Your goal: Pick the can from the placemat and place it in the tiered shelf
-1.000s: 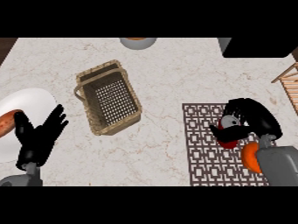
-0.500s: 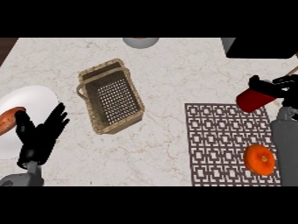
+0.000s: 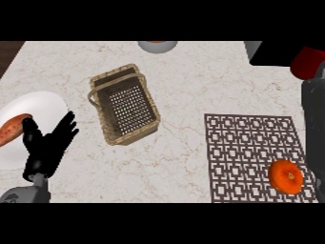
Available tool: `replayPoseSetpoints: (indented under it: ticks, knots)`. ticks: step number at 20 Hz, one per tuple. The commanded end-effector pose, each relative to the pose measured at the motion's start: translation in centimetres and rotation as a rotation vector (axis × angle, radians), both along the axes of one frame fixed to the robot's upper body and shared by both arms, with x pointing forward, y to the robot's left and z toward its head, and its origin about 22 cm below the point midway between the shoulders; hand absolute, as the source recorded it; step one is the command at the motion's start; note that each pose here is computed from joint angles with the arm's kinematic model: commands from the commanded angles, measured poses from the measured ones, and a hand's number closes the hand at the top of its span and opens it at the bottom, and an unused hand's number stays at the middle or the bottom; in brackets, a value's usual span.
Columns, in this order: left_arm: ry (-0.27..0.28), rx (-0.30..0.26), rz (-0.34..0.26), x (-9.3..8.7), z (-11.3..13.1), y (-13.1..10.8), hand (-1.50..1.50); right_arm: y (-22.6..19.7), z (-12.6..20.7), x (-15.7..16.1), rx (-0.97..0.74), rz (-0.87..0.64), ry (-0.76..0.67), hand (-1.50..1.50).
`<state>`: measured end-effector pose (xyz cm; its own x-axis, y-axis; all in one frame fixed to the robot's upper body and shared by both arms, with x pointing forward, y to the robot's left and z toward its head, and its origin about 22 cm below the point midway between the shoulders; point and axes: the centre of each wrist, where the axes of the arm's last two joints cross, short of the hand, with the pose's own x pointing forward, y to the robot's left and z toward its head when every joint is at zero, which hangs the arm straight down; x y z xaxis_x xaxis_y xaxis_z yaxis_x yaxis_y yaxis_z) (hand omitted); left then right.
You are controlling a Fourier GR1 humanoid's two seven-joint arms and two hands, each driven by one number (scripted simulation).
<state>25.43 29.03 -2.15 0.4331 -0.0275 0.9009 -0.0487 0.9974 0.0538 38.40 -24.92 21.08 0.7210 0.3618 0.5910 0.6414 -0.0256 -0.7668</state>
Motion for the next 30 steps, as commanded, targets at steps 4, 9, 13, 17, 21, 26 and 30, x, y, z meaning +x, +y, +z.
replayPoseSetpoints:
  ticks: [4, 9, 13, 17, 21, 26, 30]
  knots:
    - [0.015, 0.008, 0.019, -0.9, -0.7, -0.1, 0.00, 2.7, 8.5, 0.3, 0.046, -0.311, -0.035, 1.50]
    - [0.021, 0.003, 0.023, -0.6, -0.5, 0.3, 0.00, 1.0, 12.4, -0.1, 0.029, -0.365, -0.071, 1.50]
    - [0.020, -0.019, 0.023, -0.6, -0.9, -1.1, 0.00, -2.5, 16.3, -1.1, 0.017, -0.382, -0.082, 1.50]
    - [0.017, -0.002, 0.042, 0.2, -0.3, 0.0, 0.00, -3.8, 16.4, -2.9, -0.002, -0.386, -0.054, 1.50]
    - [0.011, -0.004, 0.031, -1.1, -0.2, 0.8, 0.00, -6.3, 16.4, -2.9, 0.027, -0.374, -0.021, 1.50]
    - [0.004, -0.003, 0.039, 0.9, 0.3, -0.1, 0.00, -8.9, 16.5, -3.5, 0.078, -0.316, 0.028, 1.50]
    - [0.015, -0.005, 0.025, -1.1, -0.9, -0.1, 0.00, -10.9, 13.7, -4.2, 0.059, -0.318, 0.052, 1.50]
